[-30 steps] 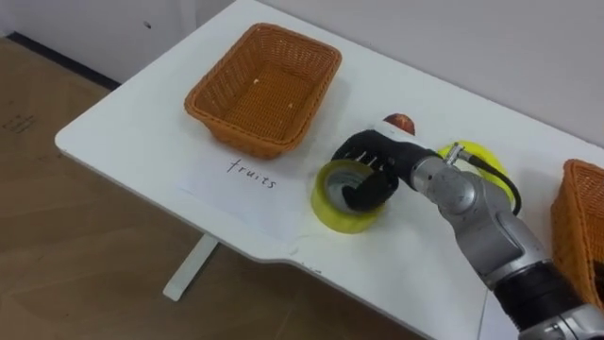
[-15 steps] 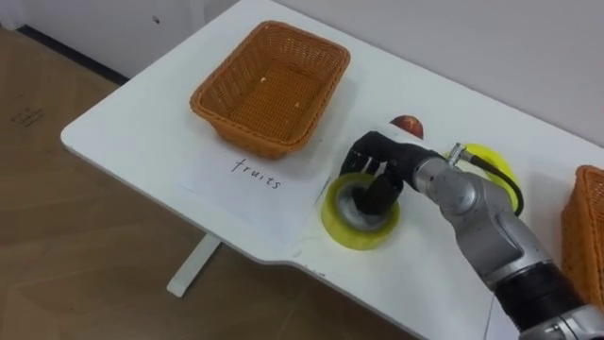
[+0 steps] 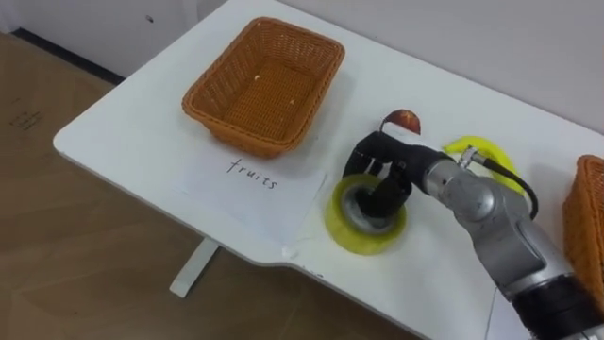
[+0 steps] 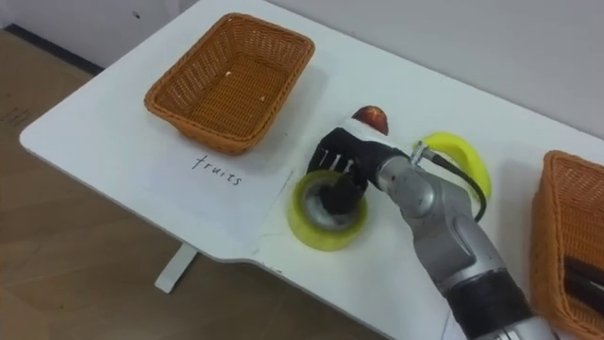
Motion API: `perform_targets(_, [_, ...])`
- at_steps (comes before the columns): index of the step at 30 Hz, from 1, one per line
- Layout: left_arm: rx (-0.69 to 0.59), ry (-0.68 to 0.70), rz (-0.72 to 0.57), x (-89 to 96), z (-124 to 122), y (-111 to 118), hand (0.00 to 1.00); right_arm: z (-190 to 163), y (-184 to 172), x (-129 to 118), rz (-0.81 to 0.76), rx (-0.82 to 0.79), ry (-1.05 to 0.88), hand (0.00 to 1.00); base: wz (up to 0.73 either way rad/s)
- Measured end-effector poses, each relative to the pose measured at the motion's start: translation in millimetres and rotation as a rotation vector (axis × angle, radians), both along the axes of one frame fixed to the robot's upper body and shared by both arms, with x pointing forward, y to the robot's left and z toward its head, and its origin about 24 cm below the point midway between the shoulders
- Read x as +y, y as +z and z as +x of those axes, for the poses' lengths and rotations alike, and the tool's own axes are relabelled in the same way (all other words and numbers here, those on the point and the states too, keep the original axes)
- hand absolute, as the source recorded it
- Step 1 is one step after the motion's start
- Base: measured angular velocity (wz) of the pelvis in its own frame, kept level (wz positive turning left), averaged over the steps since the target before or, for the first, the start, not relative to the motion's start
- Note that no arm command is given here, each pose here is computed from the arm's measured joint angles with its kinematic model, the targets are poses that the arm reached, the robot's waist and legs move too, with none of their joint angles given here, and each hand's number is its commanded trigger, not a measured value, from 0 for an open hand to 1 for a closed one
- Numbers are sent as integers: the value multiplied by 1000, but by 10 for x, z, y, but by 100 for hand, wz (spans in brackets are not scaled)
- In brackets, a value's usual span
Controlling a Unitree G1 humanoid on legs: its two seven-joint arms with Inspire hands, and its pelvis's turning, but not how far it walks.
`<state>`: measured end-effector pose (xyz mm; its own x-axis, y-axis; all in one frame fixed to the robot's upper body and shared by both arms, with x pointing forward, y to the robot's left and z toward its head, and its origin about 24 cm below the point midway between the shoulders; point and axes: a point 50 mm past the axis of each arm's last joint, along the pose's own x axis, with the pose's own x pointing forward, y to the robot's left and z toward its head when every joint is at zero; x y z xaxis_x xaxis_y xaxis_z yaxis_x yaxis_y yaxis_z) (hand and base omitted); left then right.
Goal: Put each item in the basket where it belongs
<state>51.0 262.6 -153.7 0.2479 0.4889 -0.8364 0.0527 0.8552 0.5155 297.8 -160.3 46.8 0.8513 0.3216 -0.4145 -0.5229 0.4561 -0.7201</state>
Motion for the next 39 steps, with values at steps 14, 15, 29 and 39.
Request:
perform_targets(14, [-1,93,10,93,-218,6,0,43,793,-590,97,-370,-223,100,-14])
perform_targets(15, [-4,95,10,96,-215,7,0,41,808,-617,105,-375,-233,100,-10])
perform_targets(29, [1,104,19,117,-349,30,0,26,908,-808,203,-405,-293,100,-5])
perform_targets(39, [-47,161,5,136,-323,47,0,23,662,-1237,211,-343,-510,100,0])
